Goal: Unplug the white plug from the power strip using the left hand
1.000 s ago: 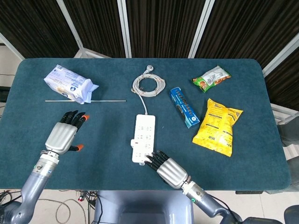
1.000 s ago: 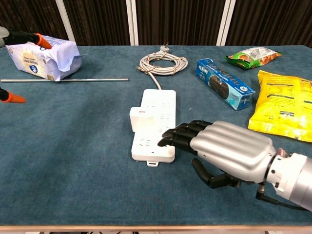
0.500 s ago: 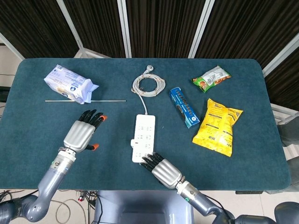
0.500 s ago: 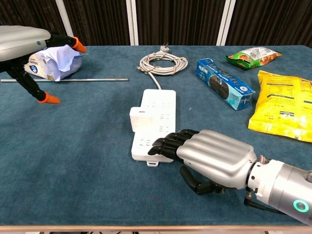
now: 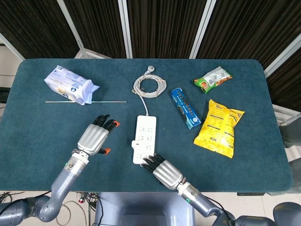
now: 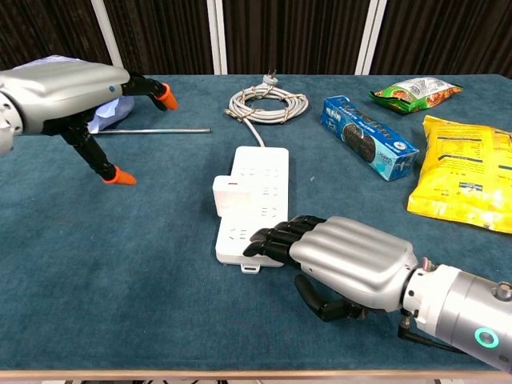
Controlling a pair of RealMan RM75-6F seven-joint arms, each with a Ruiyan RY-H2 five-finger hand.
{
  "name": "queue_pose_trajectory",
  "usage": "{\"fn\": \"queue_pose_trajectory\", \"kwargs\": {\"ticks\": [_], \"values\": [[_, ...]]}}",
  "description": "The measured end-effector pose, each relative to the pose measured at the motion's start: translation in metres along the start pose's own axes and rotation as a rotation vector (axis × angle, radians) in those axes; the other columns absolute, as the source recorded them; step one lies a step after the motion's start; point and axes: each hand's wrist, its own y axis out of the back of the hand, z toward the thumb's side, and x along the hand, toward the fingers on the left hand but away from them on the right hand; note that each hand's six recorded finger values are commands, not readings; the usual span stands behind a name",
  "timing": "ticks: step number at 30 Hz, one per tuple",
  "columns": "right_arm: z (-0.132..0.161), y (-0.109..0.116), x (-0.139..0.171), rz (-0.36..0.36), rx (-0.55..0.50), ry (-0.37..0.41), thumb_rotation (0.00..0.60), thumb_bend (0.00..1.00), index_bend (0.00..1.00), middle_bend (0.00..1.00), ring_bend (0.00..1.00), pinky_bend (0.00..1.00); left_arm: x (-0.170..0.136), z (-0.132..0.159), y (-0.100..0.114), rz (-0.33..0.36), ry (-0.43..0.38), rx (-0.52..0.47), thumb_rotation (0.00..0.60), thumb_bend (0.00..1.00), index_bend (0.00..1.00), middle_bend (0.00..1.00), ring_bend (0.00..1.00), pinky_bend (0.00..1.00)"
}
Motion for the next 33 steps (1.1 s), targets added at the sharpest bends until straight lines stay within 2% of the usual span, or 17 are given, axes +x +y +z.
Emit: {"fn": "queue_pose_trajectory", "kwargs": {"ticks": [6,12,19,33], "values": [[0.001,-0.006,0.003,0.018,0.0,0.006,0.6,0.89,0.12,0.12,0.12,0.13,0.009,0.014,-0.004,0.008,-0.003,0.011,0.6,0.09,0.26,0.26,0.06,0.13],[0.002,-0.007,0.004,0.018,-0.001,0.007,0.6,0.89,0.12,0.12,0.12,0.13,0.02,0.032,-0.011,0.005,-0.004,0.064,0.6,0.1,0.28,0.29,0.06,0.13],[0.002,-0.005,0.004,0.013,-0.003,0.005,0.6,0.89,0.12,0.12,0.12,0.13,0.033,0.048,-0.015,-0.022,-0.007,0.058,0.6,0.1,0.32,0.32,0.08,0.13],[0.0,-0.007,0.005,0.02,-0.006,-0.002,0.6,0.89,0.12,0.12,0.12,0.13,0.05,0.072,-0.028,-0.055,-0.009,0.007,0.6,0.21,0.34,0.34,0.08,0.13]]}}
